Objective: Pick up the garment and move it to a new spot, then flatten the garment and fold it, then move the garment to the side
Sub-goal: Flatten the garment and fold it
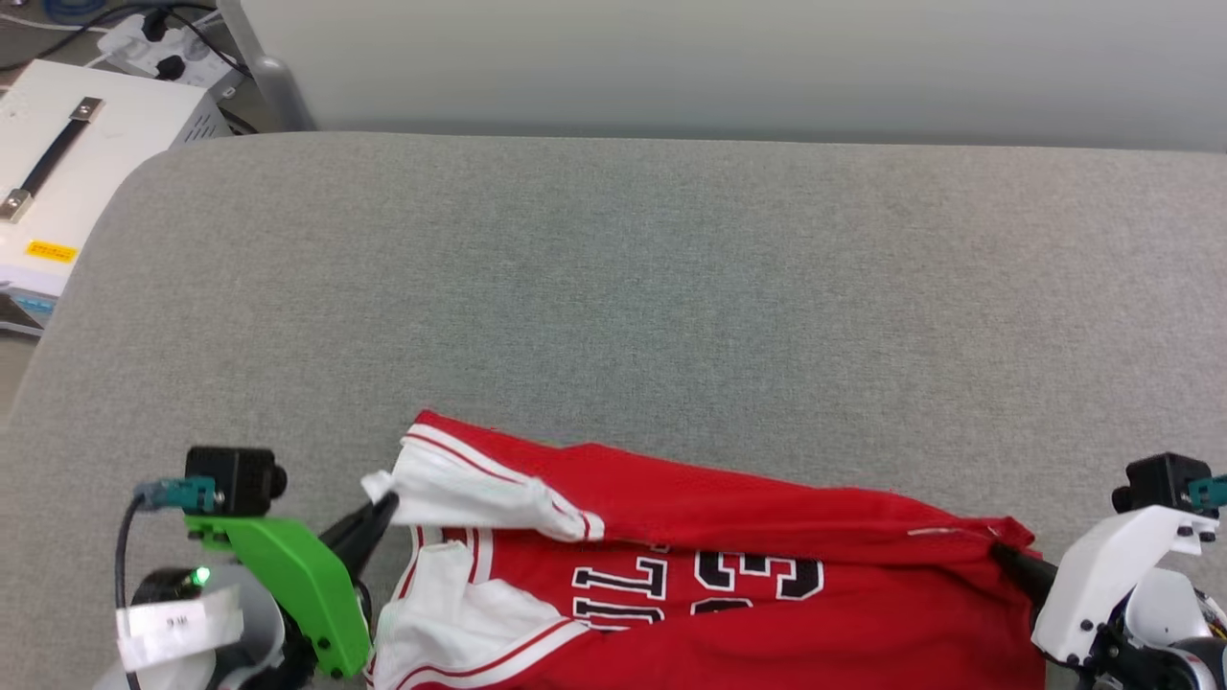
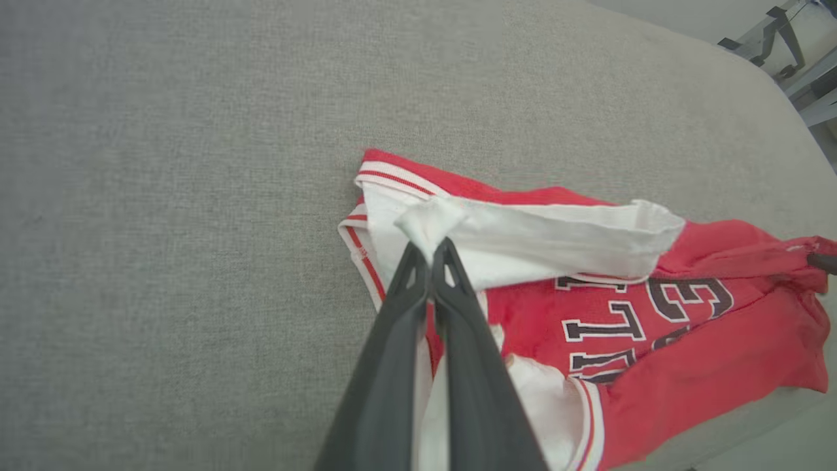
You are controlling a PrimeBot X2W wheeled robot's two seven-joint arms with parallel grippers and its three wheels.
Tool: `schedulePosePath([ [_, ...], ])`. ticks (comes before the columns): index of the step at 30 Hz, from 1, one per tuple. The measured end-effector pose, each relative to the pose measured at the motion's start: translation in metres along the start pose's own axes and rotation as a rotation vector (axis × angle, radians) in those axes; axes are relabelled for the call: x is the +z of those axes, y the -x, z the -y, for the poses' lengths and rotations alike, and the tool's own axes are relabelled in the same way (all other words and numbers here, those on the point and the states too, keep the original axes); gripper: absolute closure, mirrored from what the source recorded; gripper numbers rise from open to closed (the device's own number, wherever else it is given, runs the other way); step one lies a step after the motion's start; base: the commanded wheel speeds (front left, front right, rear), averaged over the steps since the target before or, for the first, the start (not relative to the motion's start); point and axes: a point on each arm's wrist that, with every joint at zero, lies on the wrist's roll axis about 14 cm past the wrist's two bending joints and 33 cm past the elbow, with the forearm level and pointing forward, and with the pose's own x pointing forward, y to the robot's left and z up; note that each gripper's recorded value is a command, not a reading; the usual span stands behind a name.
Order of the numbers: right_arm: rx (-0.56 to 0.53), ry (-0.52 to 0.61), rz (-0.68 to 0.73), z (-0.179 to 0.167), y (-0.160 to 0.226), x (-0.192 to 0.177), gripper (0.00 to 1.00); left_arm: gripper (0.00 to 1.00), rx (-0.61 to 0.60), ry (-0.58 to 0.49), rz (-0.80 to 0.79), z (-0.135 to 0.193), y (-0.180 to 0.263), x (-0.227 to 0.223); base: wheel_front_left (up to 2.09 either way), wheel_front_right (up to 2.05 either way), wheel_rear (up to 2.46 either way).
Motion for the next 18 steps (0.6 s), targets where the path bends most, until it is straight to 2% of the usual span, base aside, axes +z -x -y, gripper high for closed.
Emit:
schedulePosePath([
  [7, -0.015, -0.05, 0.021, 0.005, 0.003, -0.018, 1.0, 1.0, 0.022, 0.104, -0.06, 0.01, 0.023, -0.045, 0.0, 0.0, 0.0],
  [13, -0.042, -0.094, 0.032, 0.015, 0.002, -0.033, 1.0, 1.0, 0.077, 0.188, -0.127, 0.0, 0.029, -0.077, 0.0, 0.0, 0.0],
  [14, -0.044, -0.099, 0.041, 0.016, 0.002, -0.033, 0.71, 1.0, 0.084, 0.193, -0.139, -0.002, 0.029, -0.081, 0.0, 0.0, 0.0],
  [16, -0.045, -0.106, 0.052, 0.016, 0.002, -0.035, 0.0, 1.0, 0.091, 0.204, -0.147, -0.004, 0.027, -0.086, 0.0, 0.0, 0.0],
  [17, -0.027, -0.117, 0.089, 0.012, 0.002, -0.031, 0.0, 0.61, 0.085, 0.212, -0.15, -0.002, 0.024, -0.091, 0.0, 0.0, 0.0],
  [18, -0.016, -0.104, 0.142, 0.008, 0.005, -0.024, 0.0, 0.0, 0.074, 0.214, -0.139, 0.001, 0.023, -0.092, 0.0, 0.0, 0.0],
])
